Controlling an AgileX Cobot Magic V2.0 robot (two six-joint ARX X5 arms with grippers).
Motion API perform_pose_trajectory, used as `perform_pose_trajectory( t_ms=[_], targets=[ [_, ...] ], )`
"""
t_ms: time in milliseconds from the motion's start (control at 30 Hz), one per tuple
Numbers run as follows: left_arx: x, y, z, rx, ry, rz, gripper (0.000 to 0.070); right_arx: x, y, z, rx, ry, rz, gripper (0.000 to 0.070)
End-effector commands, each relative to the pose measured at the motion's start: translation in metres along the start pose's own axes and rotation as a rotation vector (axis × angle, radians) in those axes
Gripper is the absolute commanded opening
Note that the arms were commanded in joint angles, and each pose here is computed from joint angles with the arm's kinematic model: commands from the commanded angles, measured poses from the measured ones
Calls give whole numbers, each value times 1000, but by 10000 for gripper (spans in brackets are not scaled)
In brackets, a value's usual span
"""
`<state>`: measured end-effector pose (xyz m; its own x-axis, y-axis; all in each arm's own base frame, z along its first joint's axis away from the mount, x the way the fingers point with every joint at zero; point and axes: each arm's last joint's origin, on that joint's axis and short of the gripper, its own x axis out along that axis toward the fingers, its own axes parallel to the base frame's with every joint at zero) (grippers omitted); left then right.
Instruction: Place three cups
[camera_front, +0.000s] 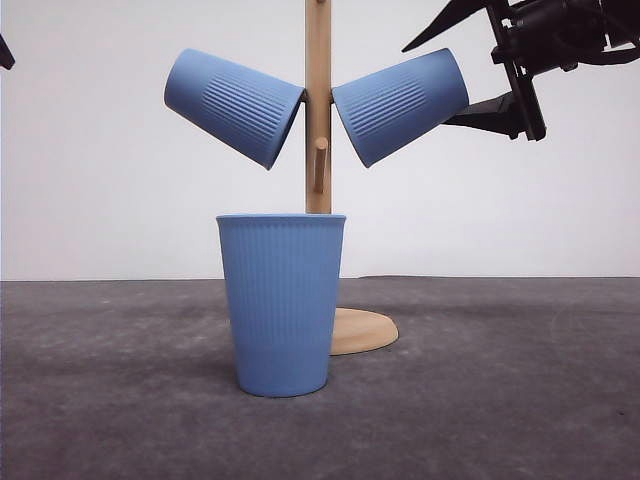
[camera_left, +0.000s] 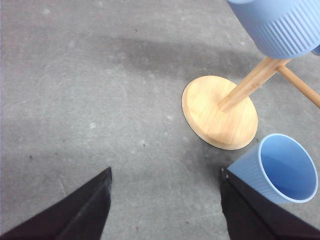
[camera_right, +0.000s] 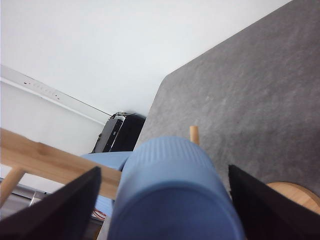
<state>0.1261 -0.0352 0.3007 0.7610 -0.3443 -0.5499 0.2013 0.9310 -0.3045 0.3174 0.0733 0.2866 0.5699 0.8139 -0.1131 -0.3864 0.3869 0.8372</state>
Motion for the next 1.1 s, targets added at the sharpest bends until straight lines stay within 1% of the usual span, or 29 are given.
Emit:
perform_pose_trajectory(
  t_ms=[0,233,467,633,767,933,1000,1067],
  targets=[
    [1,-1,3,18,-15,-4,389,4,-1,1,-18,9,9,582],
    [1,-1,3,7,-15,-4,389,1,3,-1,-30,41,29,582],
    [1,-1,3,0,-15,-4,389,-11,15,-5,-84,67,-6,582],
    [1,-1,3,0,-15,-4,389,-24,19,-13,-108,94,-47,582],
    [1,-1,3,1,-16,-5,389,-37,17,-25,-111,83,-76,581],
    [1,-2,2,4,-11,-17,392,-56,9,-47,-95,82,-104,581],
    [2,-3,3,-1,8,-53,394,-62,5,-57,-92,94,-121,580],
    [6,-4,3,-26,44,-98,395,-69,0,-68,-83,115,-144,580]
  ],
)
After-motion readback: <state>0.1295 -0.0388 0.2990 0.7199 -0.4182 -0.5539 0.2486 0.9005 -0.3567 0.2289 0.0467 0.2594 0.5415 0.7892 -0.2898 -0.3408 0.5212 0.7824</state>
